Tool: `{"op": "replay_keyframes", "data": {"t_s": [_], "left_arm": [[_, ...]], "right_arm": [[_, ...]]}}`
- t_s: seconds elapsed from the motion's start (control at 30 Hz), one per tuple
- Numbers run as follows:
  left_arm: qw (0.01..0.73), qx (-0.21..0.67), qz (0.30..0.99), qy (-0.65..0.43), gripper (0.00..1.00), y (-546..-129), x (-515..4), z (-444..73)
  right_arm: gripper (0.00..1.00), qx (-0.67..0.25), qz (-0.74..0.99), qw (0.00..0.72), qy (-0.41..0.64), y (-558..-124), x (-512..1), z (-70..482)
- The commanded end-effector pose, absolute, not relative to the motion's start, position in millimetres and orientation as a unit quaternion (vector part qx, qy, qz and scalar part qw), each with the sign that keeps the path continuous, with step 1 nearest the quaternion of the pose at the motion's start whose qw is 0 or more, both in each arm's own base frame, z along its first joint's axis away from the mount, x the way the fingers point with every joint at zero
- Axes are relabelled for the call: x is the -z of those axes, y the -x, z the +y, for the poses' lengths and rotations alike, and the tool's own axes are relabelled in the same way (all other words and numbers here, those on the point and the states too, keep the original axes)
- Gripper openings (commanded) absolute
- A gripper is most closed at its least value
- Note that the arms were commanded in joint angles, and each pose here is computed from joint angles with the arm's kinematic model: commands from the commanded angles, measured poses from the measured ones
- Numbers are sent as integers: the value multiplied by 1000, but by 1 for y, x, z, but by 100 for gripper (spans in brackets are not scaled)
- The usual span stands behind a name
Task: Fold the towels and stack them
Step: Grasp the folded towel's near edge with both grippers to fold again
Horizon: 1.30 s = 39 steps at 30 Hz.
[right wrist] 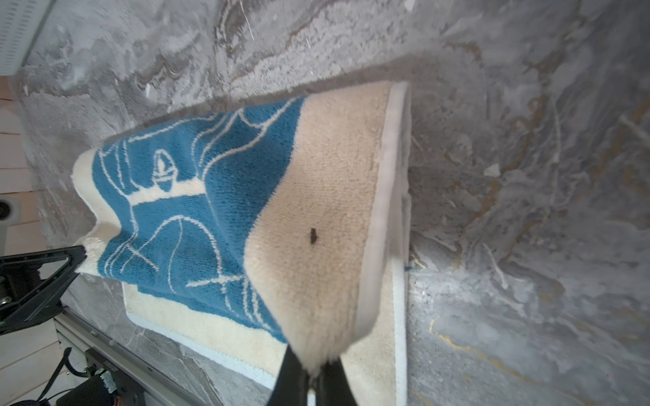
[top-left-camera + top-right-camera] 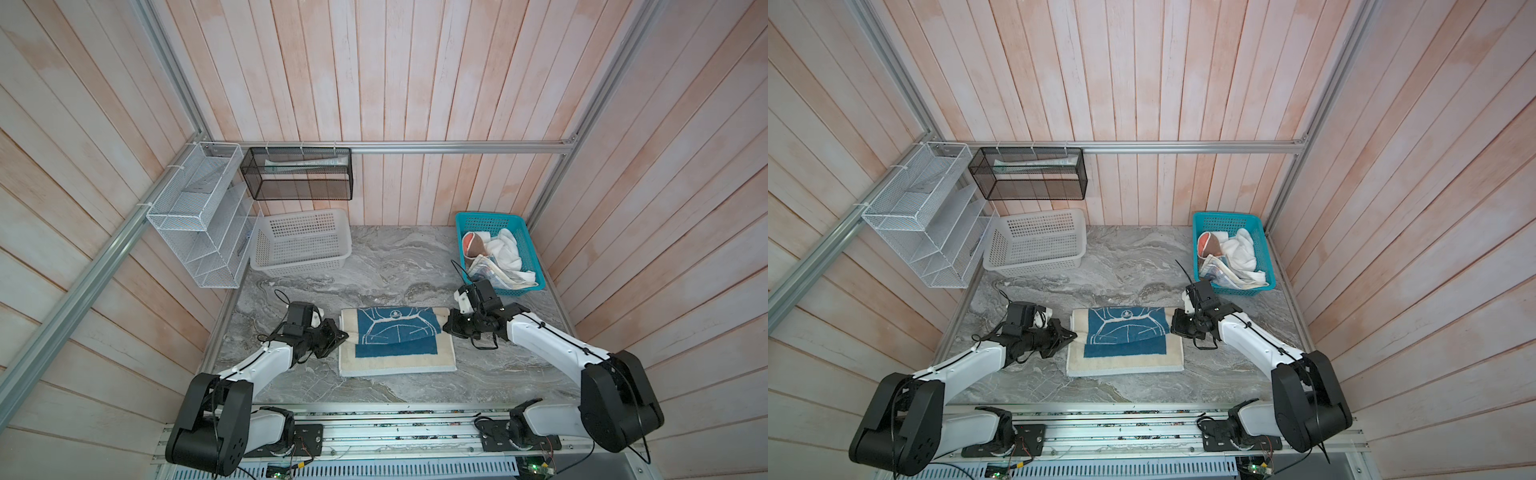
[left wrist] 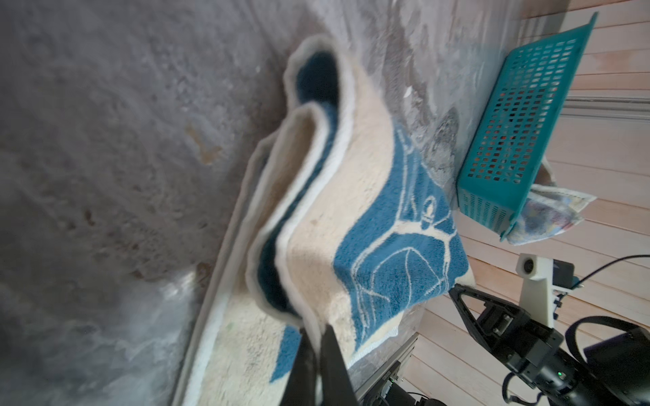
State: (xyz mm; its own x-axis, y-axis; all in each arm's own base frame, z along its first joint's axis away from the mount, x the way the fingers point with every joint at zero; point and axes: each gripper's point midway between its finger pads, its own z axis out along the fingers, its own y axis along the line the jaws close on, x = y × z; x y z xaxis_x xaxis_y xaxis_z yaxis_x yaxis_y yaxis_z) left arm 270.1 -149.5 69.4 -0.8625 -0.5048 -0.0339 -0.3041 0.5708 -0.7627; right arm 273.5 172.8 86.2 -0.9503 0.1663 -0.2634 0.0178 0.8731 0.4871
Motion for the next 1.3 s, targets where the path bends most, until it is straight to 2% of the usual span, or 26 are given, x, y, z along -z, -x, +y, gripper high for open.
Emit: {"op": "replay_keyframes", "data": {"t_s": [0.0,0.17,0.3,0.33,0.4,0.43,0.5,0.57,0.83,1.0,1.07,1.1,1.13,1.23,1.27], "left_arm": [[156,395,883,199,0,-276,-101,-145],[156,376,894,188,0,-259,-116,-139],[115,380,894,205,0,-230,-86,-139],[107,382,894,210,0,-224,-78,-139],[94,386,891,220,0,-213,-59,-139],[86,382,891,228,0,-207,-46,-137],[71,387,889,234,0,-199,-31,-139],[61,382,891,237,0,-195,-23,-138],[73,371,898,225,0,-200,-26,-136],[72,371,899,222,0,-202,-21,-136],[73,371,899,222,0,-204,-18,-137],[72,370,899,221,0,-206,-17,-137],[70,369,900,222,0,-207,-15,-137],[68,367,901,221,0,-214,-14,-138],[69,368,901,219,0,-216,-15,-138]], "right_arm": [[0,-226,960,163,-38,-279,-108,164],[0,-232,960,153,-43,-261,-121,160],[0,-246,962,96,-67,-221,-89,156],[3,-253,961,83,-73,-213,-82,156],[28,-264,959,65,-82,-197,-74,156],[36,-267,958,67,-84,-194,-76,156],[45,-265,956,89,-91,-195,-86,151],[50,-252,957,111,-96,-198,-92,144],[52,-268,953,97,-98,-203,-66,153],[52,-236,962,105,-92,-218,-48,149],[52,-222,965,113,-85,-229,-46,147],[47,-221,966,110,-80,-233,-46,148],[39,-220,967,107,-75,-237,-47,149],[6,-226,967,103,-59,-243,-51,155],[0,-226,967,104,-57,-244,-53,156]]}}
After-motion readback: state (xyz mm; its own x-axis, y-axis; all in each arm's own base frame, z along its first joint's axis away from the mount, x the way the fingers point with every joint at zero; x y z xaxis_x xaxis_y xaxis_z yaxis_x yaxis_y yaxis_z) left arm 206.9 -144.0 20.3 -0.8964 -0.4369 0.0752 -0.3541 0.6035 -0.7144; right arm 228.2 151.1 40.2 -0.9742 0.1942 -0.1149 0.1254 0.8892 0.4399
